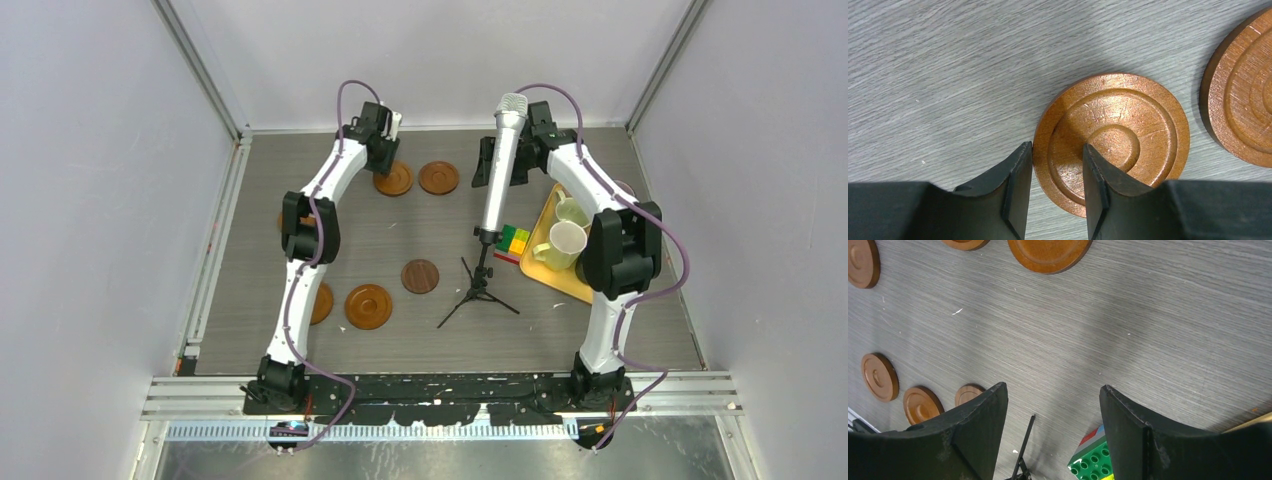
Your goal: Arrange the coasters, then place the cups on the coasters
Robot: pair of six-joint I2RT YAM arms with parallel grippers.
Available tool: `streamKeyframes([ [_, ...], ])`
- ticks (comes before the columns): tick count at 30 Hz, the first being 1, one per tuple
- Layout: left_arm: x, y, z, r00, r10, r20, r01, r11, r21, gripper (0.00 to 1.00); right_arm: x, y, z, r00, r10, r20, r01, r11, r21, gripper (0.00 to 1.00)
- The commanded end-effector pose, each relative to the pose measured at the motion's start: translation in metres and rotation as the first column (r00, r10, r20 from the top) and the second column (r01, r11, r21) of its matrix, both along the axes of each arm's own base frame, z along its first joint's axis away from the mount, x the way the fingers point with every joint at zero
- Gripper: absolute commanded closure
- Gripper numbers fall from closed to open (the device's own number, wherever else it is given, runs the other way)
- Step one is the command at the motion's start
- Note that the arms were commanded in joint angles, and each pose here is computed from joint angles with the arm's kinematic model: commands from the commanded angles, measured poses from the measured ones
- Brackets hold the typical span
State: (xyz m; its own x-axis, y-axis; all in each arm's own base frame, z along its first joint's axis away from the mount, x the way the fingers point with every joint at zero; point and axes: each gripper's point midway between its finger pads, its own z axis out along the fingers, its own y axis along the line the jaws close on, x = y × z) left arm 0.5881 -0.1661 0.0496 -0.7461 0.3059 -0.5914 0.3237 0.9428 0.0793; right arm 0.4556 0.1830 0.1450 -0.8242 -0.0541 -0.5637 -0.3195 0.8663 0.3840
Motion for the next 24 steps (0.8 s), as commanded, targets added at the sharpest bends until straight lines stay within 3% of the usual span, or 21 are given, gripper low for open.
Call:
streamKeyframes([
  [1,-0.001,0.01,0.003,1.0,0.019,-0.002,-0.019,0.999,0.026,0.59,0.01,-0.002,0.036,0.995,-0.007,0.095,0.006,1.0,0.006,0.28],
  [12,-0.024,0.036,0.108,0.997,0.001,0.072,0.001,1.0,-0.022,0.33,-0.006,-0.03,0.091,0.983,-0.032,0.179,0.035,0.999,-0.013,0.27],
  [17,-0.066,0.04,0.149,0.99,-0.123,0.073,0.127,0.99,-0.054,0.19,-0.025,-0.051,0.12,0.979,-0.058,0.197,0.049,0.998,0.048,0.27],
  [24,-0.151,0.056,0.146,0.952,-0.306,-0.023,0.302,0.949,-0.09,0.11,-0.064,-0.093,0.132,0.977,-0.109,0.183,0.089,0.989,0.116,0.22],
])
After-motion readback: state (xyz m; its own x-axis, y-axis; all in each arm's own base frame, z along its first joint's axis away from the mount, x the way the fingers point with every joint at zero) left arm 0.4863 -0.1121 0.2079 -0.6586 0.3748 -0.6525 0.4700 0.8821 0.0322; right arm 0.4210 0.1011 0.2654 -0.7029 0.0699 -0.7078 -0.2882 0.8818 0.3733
